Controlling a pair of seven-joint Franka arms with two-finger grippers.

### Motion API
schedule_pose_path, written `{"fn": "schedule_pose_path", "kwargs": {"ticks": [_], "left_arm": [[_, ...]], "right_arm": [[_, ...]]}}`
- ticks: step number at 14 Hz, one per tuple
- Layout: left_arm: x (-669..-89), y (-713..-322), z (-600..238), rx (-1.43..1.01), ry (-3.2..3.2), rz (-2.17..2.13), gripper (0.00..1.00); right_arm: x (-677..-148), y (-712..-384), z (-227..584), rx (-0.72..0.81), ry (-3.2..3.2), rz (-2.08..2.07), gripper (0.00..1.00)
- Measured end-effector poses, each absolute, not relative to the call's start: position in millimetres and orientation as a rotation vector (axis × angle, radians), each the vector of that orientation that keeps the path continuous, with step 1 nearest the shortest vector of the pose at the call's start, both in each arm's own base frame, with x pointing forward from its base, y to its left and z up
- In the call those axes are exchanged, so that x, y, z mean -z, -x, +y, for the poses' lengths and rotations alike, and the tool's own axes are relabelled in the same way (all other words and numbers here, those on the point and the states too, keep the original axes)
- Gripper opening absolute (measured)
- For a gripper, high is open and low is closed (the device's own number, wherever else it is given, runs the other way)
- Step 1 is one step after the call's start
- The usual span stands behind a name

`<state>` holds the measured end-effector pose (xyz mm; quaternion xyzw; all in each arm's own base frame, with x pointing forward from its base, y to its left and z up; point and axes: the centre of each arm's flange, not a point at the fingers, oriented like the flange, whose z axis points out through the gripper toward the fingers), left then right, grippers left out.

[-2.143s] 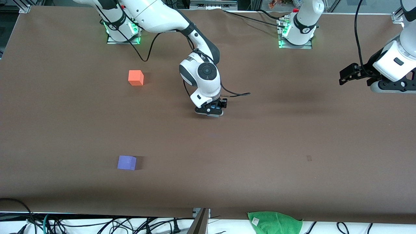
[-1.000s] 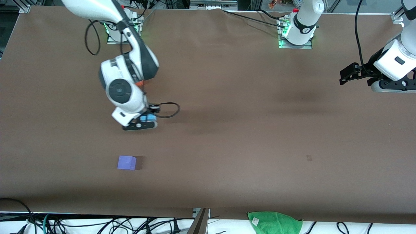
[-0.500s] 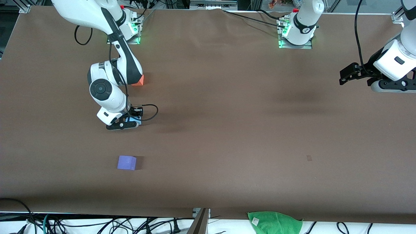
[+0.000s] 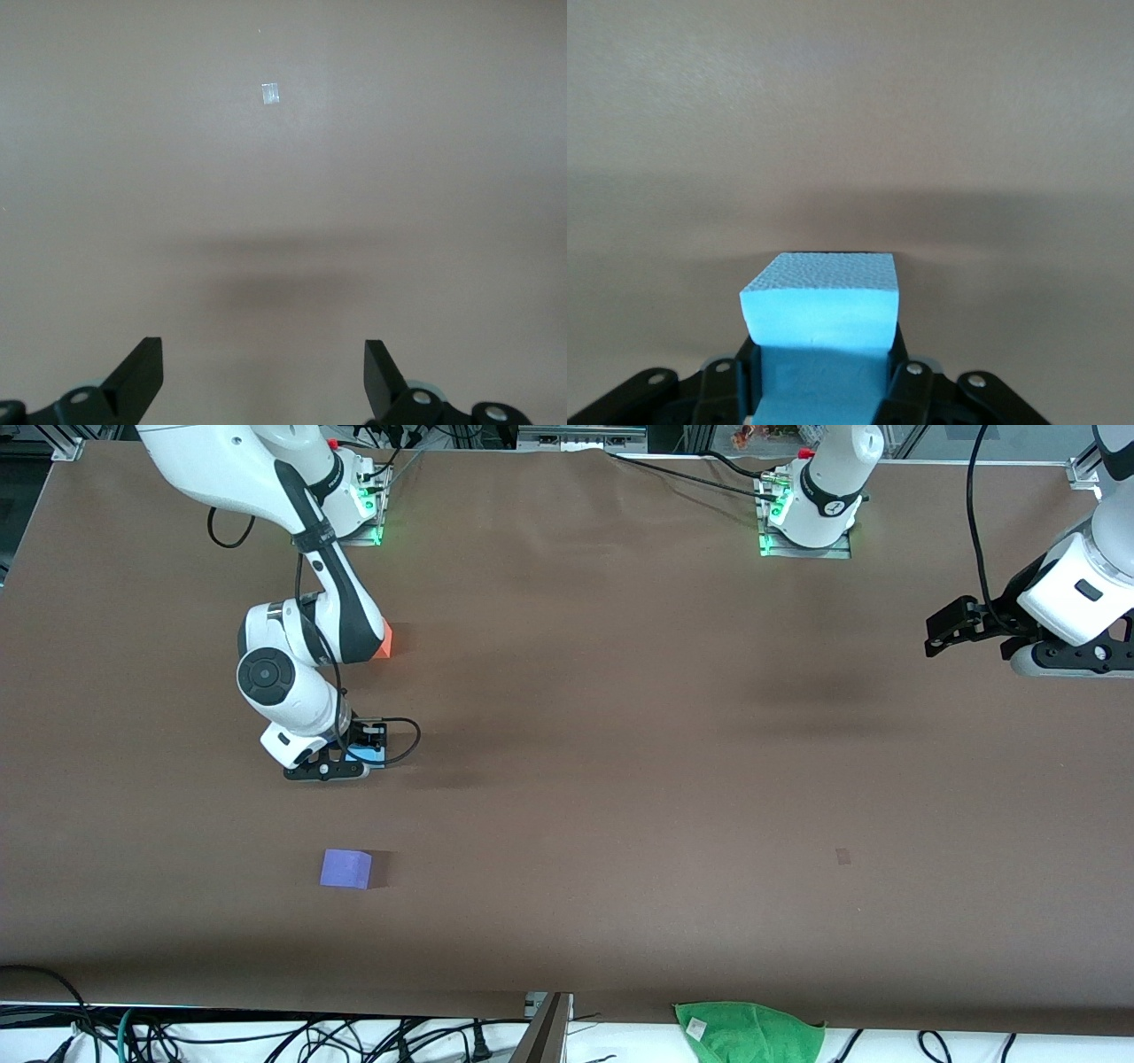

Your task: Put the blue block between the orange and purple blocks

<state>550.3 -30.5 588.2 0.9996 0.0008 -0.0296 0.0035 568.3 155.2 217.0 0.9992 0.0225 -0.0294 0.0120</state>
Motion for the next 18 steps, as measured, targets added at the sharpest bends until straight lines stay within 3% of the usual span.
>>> {"fn": "schedule_pose_path", "kwargs": {"ticks": [3,4,8,13,18], "left_arm": [[-589.1,-550.9,-30.5,0.089,-3.133,0.003,1.00],[-589.2,-550.9,-30.5,0.089,-3.133,0.003,1.00],[-589.3,-550.9,-30.7,0.088,-3.133,0.002,1.00],[-589.5,-550.9,-31.0,0.088,-3.133,0.001,1.00],[-589.4,-551.0,-31.1,0.088,-3.133,0.001,1.00]], "right_arm": [[-210.4,-564.9,152.9,0.109,-3.127,0.037,0.54],[-209.8,-564.7,152.2,0.109,-3.131,0.028,0.58],[-210.9,-564.8,152.2,0.102,-3.134,0.021,0.97],[-276.4,-588.9,159.9,-0.041,-3.174,0.025,1.00],[-413.2,-600.2,147.4,-0.085,-3.217,0.005,1.00]]}}
